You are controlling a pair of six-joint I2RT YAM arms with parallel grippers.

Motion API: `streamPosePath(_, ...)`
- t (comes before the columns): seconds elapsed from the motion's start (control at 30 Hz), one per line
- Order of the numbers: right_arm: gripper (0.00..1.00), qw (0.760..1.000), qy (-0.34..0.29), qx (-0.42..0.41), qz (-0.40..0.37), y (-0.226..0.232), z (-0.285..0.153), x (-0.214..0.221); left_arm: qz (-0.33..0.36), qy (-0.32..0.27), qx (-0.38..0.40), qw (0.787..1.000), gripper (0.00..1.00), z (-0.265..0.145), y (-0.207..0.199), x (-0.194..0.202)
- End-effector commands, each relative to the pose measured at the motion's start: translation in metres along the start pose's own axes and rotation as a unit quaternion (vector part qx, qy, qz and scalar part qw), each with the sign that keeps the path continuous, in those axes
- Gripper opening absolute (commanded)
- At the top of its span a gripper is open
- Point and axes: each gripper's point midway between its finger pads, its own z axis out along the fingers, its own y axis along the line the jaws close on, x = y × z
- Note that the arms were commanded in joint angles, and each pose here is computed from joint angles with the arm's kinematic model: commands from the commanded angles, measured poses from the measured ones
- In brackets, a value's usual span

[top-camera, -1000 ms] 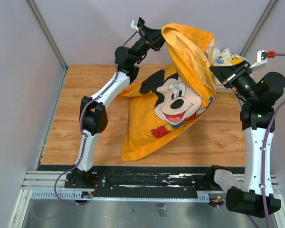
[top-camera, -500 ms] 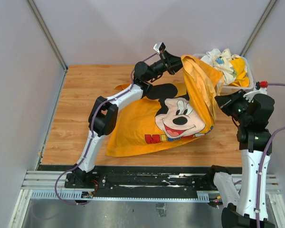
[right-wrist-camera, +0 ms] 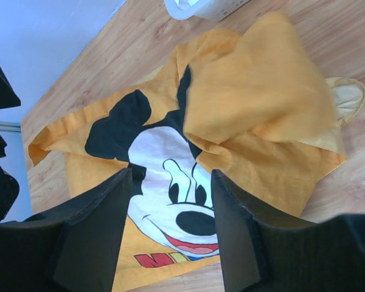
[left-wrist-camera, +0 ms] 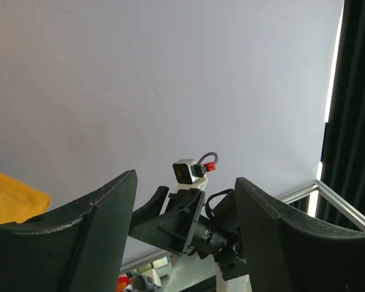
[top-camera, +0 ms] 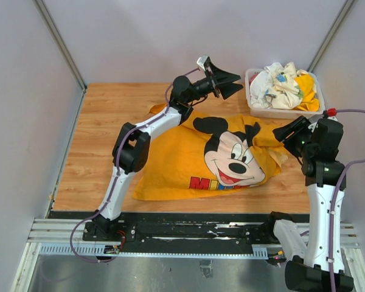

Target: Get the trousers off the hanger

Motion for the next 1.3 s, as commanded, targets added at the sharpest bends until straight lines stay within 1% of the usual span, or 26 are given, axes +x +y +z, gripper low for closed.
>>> streamPosePath(0.0, 0.57, 0.999, -0.025, 0.016, -0.016, 0.002, -0.01, -0.018, 0.055, 0.019, 0.022, 0.998, 0.7, -0.001, -0.046, 0.002)
streamPosePath(0.07, 0.57, 0.999, -0.027, 0.006, -0.024, 0.006, -0.013, -0.021, 0.076, 0.017, 0.006, 0.997, 0.7, -0.007, -0.055, 0.0)
streamPosePath(0.13, 0.58, 0.999, -0.022, -0.009, -0.032, 0.012, -0.013, -0.021, 0.104, 0.003, -0.024, 0.994, 0.69, -0.022, -0.063, -0.008)
streamPosePath(0.23, 0.59, 0.998, 0.011, -0.043, -0.044, 0.022, -0.009, -0.01, 0.133, -0.027, -0.093, 0.986, 0.7, -0.055, -0.06, -0.017)
streamPosePath(0.3, 0.58, 0.995, 0.042, -0.068, -0.051, 0.028, -0.006, 0.002, 0.154, -0.04, -0.141, 0.977, 0.7, -0.085, -0.049, -0.017)
streamPosePath(0.4, 0.58, 0.991, 0.08, -0.085, -0.065, 0.028, -0.001, 0.023, 0.182, -0.061, -0.211, 0.959, 0.7, -0.128, -0.038, -0.007)
streamPosePath(0.47, 0.58, 0.987, 0.108, -0.087, -0.08, 0.026, 0.003, 0.041, 0.197, -0.066, -0.27, 0.94, 0.71, -0.155, -0.023, 0.003)
streamPosePath(0.57, 0.58, 0.978, 0.163, -0.073, -0.109, 0.02, 0.012, 0.073, 0.204, -0.055, -0.341, 0.916, 0.71, -0.197, 0.002, 0.024)
streamPosePath(0.63, 0.58, 0.97, 0.196, -0.058, -0.134, 0.015, 0.017, 0.093, 0.212, -0.061, -0.383, 0.897, 0.71, -0.226, 0.012, 0.036)
streamPosePath(0.7, 0.58, 0.962, 0.222, -0.036, -0.155, 0.007, 0.019, 0.111, 0.207, -0.065, -0.419, 0.882, 0.72, -0.255, 0.024, 0.048)
streamPosePath(0.87, 0.58, 0.948, 0.271, -0.033, -0.165, -0.005, 0.03, 0.144, 0.181, -0.074, -0.469, 0.861, 0.73, -0.314, 0.041, 0.082)
streamPosePath(0.93, 0.58, 0.938, 0.296, -0.033, -0.175, -0.009, 0.034, 0.16, 0.168, -0.075, -0.49, 0.852, 0.73, -0.334, 0.048, 0.096)
streamPosePath(1.0, 0.58, 0.93, 0.316, -0.03, -0.186, -0.011, 0.037, 0.174, 0.151, -0.079, -0.501, 0.848, 0.73, -0.349, 0.052, 0.11)
streamPosePath(1.07, 0.57, 0.923, 0.328, -0.038, -0.198, -0.005, 0.04, 0.185, 0.131, -0.082, -0.504, 0.85, 0.73, -0.361, 0.054, 0.125)
streamPosePath(1.2, 0.57, 0.92, 0.333, -0.038, -0.203, -0.001, 0.049, 0.194, 0.094, -0.101, -0.515, 0.846, 0.73, -0.385, 0.052, 0.15)
streamPosePath(1.27, 0.58, 0.919, 0.335, -0.042, -0.202, 0.001, 0.054, 0.197, 0.077, -0.126, -0.528, 0.837, 0.73, -0.398, 0.049, 0.156)
